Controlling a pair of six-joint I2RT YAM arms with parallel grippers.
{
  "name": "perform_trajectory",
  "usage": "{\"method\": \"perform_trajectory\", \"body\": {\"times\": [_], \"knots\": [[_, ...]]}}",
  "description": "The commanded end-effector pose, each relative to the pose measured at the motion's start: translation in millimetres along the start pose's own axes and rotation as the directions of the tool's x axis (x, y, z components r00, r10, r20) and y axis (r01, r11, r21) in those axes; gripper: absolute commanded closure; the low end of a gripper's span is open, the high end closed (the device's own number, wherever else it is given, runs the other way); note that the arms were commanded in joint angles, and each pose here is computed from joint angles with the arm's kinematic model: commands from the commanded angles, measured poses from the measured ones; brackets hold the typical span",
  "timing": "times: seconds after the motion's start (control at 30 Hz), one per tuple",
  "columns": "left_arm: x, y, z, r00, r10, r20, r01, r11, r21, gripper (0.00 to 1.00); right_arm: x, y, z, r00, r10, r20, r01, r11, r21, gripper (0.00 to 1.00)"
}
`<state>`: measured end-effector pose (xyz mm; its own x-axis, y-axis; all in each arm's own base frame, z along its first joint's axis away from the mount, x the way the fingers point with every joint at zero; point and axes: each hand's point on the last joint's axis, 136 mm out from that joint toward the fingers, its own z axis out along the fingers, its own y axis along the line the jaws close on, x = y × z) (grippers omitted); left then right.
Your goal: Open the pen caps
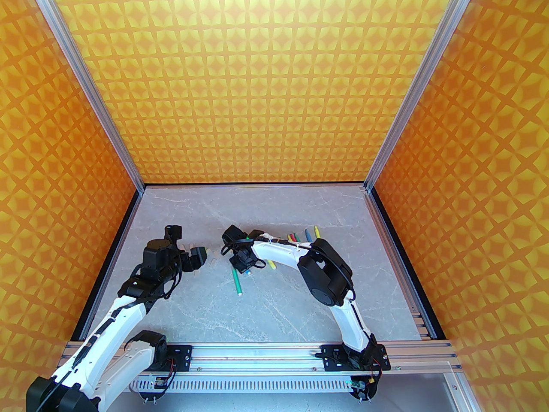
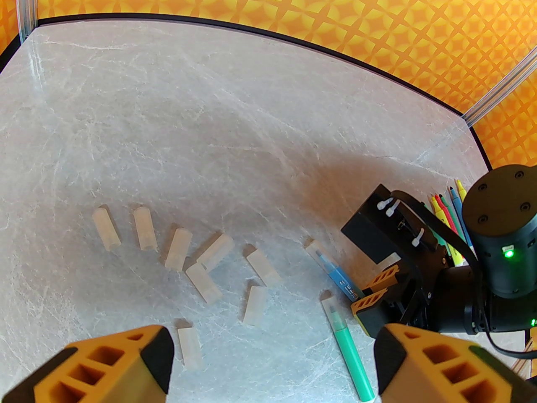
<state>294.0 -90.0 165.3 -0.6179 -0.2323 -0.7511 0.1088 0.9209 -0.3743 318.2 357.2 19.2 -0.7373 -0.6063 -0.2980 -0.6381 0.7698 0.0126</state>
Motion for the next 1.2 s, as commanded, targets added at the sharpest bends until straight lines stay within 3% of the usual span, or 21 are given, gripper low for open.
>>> {"method": "perform_trajectory", "body": {"times": [0.0, 0.4, 0.8, 1.17], "knots": [[-2, -2, -3, 0.999, -0.021, 0.026, 0.02, 1.0, 0.023, 0.17, -2, -5, -14, 0.999, 0.032, 0.043, -0.031, 0.999, -0.016, 0.84], [-1, -25, 10, 0.996, -0.094, -0.005, 0.094, 0.982, 0.164, 0.23, -1, -14, -71, 0.975, 0.119, 0.187, -0.09, 0.983, -0.157, 0.84], [-13, -70, 30, 0.981, -0.181, -0.072, 0.195, 0.892, 0.408, 0.29, -2, 2, -121, 0.945, 0.124, 0.303, -0.026, 0.951, -0.308, 0.83], [-7, -100, 50, 0.972, -0.167, -0.164, 0.228, 0.838, 0.495, 0.3, -12, 17, -135, 0.933, 0.13, 0.335, 0.012, 0.921, -0.39, 0.83]]}}
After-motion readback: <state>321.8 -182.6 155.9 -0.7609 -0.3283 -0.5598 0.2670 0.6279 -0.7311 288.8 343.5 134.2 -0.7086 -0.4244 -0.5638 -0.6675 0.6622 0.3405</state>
